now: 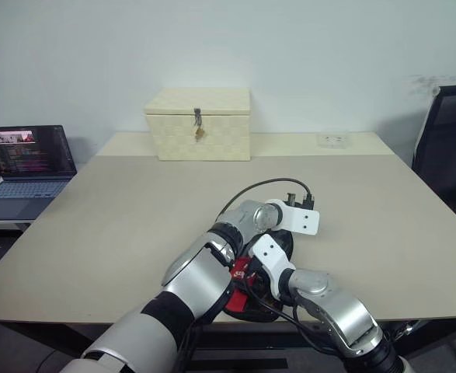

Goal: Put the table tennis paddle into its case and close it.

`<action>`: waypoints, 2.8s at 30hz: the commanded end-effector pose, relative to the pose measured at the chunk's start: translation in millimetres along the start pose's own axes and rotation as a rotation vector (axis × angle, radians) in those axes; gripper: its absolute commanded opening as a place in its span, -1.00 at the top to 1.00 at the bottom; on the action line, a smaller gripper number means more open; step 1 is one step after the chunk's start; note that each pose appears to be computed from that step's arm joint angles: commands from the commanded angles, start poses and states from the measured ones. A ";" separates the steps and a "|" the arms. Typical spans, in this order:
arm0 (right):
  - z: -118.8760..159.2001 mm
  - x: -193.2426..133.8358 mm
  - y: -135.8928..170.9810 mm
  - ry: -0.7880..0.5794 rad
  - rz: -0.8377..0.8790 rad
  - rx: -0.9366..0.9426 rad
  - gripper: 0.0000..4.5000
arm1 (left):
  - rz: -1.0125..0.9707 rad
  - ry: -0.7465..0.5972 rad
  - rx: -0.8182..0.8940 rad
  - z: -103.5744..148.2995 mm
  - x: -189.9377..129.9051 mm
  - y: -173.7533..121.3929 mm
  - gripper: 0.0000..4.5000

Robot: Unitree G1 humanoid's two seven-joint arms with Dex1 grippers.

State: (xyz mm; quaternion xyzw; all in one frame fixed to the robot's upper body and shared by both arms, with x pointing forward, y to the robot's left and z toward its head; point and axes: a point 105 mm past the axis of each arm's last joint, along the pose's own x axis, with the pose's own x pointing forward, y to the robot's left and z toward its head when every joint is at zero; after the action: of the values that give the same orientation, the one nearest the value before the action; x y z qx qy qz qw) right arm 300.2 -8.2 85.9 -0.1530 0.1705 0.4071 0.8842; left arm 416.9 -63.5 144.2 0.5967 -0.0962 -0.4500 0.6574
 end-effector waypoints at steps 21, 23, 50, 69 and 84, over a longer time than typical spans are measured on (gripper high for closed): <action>38.9 -86.1 -35.1 -0.062 0.187 0.008 -1.00 | 0.197 -0.431 -0.913 -72.2 -91.9 44.7 -0.99; 47.7 -97.4 -39.7 -0.090 0.199 -0.006 -1.00 | 0.116 -0.449 -0.947 -77.2 -94.5 22.3 -0.99; 34.0 -14.9 -201.7 0.079 -0.347 -0.575 -1.00 | -0.045 -0.349 -1.017 -85.6 -84.5 -47.4 -0.99; 30.1 10.0 -196.3 0.133 -0.330 -0.596 0.95 | -0.124 -0.287 -0.992 -84.0 -75.6 -67.4 -1.00; 0.4 -67.2 -206.0 0.214 -0.307 -0.630 0.98 | -0.275 -0.212 -0.992 -79.9 -64.7 -109.0 -1.00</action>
State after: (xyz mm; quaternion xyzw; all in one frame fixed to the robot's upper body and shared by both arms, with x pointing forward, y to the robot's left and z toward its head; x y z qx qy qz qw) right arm 420.5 -176.5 116.5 -0.4854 0.1256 0.2967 0.8128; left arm 396.7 45.5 95.8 0.1680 0.0678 -0.5687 0.8023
